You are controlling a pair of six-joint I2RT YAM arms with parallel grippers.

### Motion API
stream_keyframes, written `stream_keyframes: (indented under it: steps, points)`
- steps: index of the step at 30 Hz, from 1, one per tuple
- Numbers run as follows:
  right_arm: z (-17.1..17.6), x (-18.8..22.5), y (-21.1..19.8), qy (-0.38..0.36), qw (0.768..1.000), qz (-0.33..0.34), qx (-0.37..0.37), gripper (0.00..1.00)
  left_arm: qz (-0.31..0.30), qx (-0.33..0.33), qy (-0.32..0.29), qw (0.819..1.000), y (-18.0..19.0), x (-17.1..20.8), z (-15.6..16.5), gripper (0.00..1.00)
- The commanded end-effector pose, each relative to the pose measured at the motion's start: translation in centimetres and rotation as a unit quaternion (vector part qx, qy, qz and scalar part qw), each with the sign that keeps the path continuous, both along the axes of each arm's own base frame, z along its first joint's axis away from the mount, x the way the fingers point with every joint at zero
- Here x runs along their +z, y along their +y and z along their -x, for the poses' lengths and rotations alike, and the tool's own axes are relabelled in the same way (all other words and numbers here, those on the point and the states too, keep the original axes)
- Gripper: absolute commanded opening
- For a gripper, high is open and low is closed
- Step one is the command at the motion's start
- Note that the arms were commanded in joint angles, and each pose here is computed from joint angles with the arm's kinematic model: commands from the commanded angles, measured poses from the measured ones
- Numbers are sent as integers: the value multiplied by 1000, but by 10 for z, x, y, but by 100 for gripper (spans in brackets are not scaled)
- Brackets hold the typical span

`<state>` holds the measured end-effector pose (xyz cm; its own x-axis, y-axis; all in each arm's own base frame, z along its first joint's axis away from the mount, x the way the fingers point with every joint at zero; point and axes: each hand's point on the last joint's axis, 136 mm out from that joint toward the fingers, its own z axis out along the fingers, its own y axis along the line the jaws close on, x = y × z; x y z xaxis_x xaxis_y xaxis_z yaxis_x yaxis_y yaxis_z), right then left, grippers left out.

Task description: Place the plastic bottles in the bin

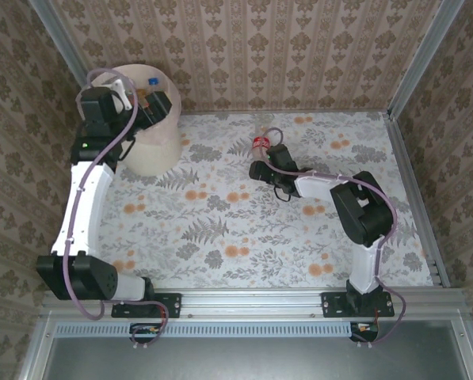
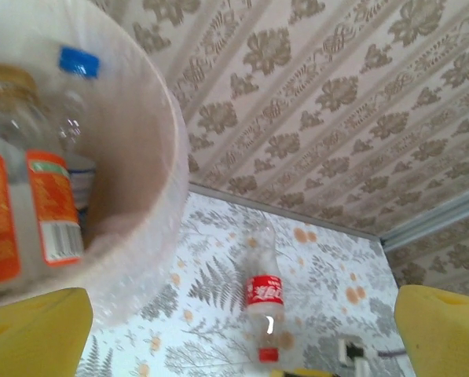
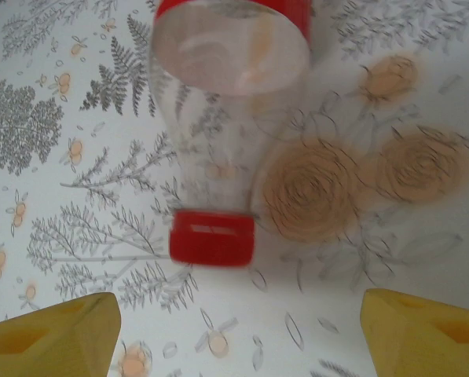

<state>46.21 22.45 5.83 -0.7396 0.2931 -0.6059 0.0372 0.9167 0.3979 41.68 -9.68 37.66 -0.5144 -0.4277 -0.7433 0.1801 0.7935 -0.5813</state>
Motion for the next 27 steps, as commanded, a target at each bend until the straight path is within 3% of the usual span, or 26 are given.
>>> stream_keyframes:
  steps: [1,16,27]
  points:
    - [-13,-8,-1,17,1000,16,-15,77,20,0,-10,1000,-5,4,8,100]
    - [-36,-38,-3,57,995,64,-43,61,-25,34,9,999,15,-10,22,100]
    - [-30,-5,0,1,999,44,-12,32,-11,22,20,999,10,-17,23,100]
